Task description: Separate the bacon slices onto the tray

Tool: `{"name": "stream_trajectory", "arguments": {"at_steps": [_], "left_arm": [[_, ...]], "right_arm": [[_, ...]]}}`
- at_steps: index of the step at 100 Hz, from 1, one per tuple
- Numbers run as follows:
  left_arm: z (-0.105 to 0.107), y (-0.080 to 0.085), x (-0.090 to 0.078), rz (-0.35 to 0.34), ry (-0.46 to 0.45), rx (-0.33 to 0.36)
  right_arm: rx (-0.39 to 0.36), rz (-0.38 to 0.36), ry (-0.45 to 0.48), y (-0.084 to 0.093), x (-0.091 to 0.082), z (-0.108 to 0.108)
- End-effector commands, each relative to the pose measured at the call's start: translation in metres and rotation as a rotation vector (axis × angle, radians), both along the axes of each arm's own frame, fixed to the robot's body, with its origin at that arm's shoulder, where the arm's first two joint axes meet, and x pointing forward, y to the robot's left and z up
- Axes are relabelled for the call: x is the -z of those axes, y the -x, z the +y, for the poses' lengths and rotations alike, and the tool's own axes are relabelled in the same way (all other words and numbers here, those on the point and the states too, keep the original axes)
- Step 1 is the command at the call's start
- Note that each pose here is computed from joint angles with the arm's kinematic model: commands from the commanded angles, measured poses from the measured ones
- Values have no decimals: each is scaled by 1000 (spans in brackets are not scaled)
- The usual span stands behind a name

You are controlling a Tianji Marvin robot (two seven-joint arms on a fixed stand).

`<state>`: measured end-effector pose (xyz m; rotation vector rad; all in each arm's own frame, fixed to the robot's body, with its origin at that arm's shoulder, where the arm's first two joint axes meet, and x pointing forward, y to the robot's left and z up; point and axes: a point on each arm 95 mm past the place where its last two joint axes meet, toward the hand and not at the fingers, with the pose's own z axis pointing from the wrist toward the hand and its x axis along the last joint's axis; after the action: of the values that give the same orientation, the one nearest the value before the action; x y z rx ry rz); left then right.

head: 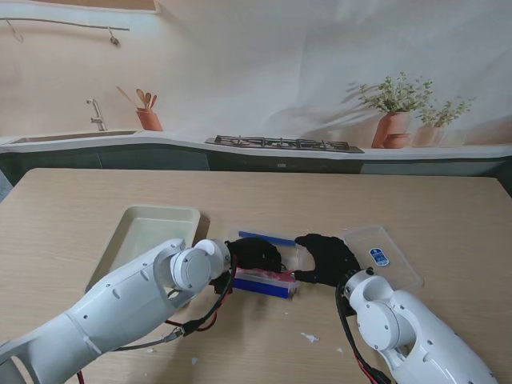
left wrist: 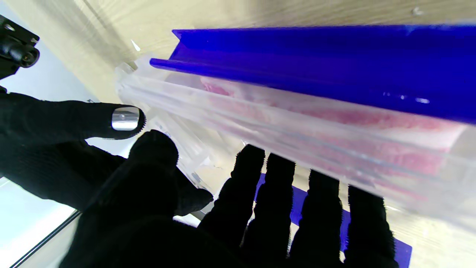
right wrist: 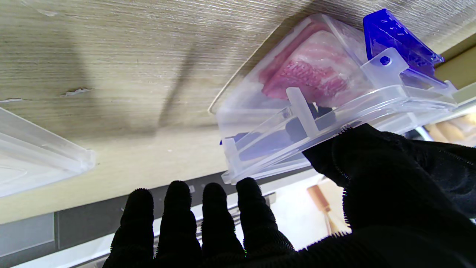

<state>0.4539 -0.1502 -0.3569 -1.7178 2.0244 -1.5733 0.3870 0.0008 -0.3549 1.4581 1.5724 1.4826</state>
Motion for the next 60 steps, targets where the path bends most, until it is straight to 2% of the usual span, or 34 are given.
{"name": "stream_trajectory", "arguments": {"at_steps": [1, 43, 60], "left_arm": [[-1, 5, -1, 16, -4, 12], [3, 15, -10, -2, 16, 7], [3, 16, -12, -4, 38, -15]], "right_arm": [[-7, 26, -2, 4, 6, 3], [-6, 31, -2, 4, 6, 4], [-6, 32, -1, 4, 6, 4]]}}
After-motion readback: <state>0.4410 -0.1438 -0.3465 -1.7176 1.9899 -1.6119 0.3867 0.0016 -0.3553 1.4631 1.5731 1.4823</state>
